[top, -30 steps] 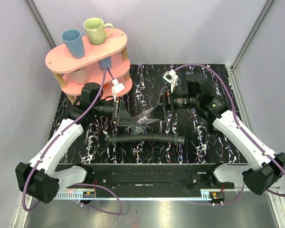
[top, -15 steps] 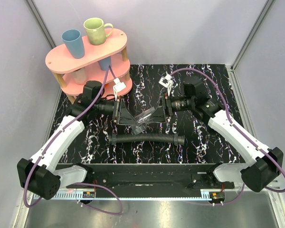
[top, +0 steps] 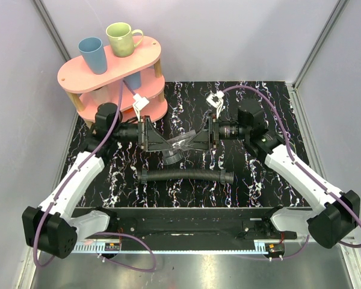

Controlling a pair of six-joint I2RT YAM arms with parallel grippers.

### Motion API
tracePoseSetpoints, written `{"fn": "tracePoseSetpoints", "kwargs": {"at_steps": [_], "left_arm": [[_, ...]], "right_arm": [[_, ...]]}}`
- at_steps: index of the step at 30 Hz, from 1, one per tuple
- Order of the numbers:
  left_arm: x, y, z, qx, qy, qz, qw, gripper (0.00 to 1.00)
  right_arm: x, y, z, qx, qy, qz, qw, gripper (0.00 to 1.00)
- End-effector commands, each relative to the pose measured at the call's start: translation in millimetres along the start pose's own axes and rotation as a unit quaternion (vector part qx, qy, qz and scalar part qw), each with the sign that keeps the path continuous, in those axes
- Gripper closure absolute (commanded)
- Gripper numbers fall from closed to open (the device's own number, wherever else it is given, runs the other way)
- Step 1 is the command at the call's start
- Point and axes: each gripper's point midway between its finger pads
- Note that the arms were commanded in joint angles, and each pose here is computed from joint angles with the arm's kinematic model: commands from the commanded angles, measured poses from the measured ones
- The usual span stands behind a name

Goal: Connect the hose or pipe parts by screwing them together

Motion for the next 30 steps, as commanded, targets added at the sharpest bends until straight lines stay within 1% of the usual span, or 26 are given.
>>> {"fn": "tracePoseSetpoints", "kwargs": {"at_steps": [1, 3, 4, 5, 7, 17, 21, 26, 30], "left_arm": [[-39.6, -18.2, -6.0, 0.005, -0.099, 0.065, 0.993, 0.19], [-42.6, -21.9, -6.4, 0.009, -0.112, 0.057, 0.992, 0.20], [-44.4, -23.2, -6.4, 0.015, -0.120, 0.068, 0.990, 0.21], [-44.7, -25.7, -6.6, 0.022, -0.123, 0.056, 0.991, 0.23], [-45.5, -30.9, -6.7, 0.039, -0.133, 0.056, 0.989, 0.24], [-46.1, -33.5, -7.0, 0.059, -0.155, 0.039, 0.985, 0.24], [-46.2, -32.5, -5.5, 0.060, -0.159, 0.035, 0.985, 0.24], [-48.2, -29.7, -4.0, 0.056, -0.165, 0.027, 0.984, 0.24], [-48.4, -31.1, 0.8, 0.059, -0.160, 0.023, 0.985, 0.25]], "right_arm": [[-29.5, 42.4, -5.1, -0.071, -0.064, -0.046, 0.994, 0.79], [-31.1, 43.2, -4.0, -0.079, -0.068, -0.046, 0.993, 0.79], [-30.3, 41.2, -3.6, -0.078, -0.068, -0.043, 0.994, 0.79], [-30.0, 40.9, -2.9, -0.080, -0.069, -0.041, 0.994, 0.79], [-30.9, 41.0, -2.7, -0.084, -0.077, -0.047, 0.992, 0.79], [-39.0, 44.1, -4.2, -0.092, -0.107, -0.054, 0.989, 0.81], [-42.7, 43.4, -4.4, -0.091, -0.120, -0.058, 0.987, 0.82], [-42.3, 38.2, -1.1, -0.089, -0.119, -0.052, 0.987, 0.82], [-43.6, 36.5, -0.9, -0.089, -0.128, -0.050, 0.986, 0.82]]}}
Point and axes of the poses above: each gripper's point midway between its finger pads, its own z axis out along the fingers, its own y axis along the line the jaws close on, x = y × z, and after that the axes turned 7 degrees about z, right-handed
